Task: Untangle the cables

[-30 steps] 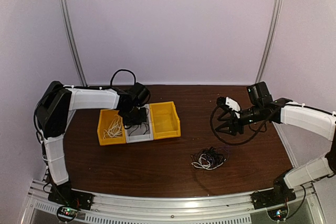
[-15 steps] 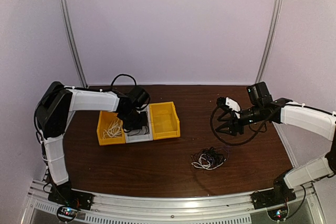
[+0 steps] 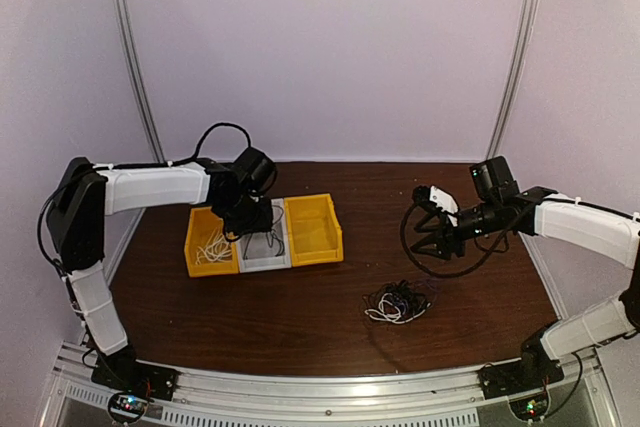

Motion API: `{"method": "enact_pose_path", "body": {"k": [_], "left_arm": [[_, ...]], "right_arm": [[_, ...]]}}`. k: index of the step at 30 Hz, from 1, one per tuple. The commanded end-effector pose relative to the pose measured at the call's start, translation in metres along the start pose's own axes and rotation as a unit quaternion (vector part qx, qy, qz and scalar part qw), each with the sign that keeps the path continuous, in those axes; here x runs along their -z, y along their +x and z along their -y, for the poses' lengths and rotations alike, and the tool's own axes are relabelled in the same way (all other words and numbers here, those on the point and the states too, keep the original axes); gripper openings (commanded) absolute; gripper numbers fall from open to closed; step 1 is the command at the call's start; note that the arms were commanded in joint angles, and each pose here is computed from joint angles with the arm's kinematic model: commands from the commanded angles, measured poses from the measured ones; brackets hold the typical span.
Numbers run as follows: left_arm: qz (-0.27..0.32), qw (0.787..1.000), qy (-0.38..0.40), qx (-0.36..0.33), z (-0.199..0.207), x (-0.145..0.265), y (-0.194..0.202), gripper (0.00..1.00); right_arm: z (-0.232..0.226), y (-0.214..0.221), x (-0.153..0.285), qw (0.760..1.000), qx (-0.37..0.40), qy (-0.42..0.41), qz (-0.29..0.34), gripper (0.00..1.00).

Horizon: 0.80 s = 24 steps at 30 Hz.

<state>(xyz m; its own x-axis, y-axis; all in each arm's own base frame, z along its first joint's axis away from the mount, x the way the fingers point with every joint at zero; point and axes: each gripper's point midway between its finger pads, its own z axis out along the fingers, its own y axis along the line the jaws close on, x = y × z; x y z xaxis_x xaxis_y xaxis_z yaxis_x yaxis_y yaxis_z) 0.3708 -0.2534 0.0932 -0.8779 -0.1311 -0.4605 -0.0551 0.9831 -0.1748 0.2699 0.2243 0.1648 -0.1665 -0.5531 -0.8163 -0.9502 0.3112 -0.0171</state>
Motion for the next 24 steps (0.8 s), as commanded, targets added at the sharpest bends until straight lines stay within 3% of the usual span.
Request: {"method": "enact_pose_path", "body": {"k": [1,15,24], "left_arm": [[0.015,1.0,-0.004,-0.009,-0.003,0.018,-0.01,0.42],[0.07,0.995,-0.034,-0.058,-0.005,0.028,-0.041,0.47],[0.05,0.996,-0.014,-0.072,0.003,0.011,-0.03,0.39]], "right_arm": [[-0.001,-0.005,0.003,1.0,0.014,0.002,0.004,0.58],[0.0,-0.005,0.003,1.0,0.013,0.004,0.002,0.58],[-0.001,-0.003,0.002,1.0,0.012,0.002,0.001,0.58]]}}
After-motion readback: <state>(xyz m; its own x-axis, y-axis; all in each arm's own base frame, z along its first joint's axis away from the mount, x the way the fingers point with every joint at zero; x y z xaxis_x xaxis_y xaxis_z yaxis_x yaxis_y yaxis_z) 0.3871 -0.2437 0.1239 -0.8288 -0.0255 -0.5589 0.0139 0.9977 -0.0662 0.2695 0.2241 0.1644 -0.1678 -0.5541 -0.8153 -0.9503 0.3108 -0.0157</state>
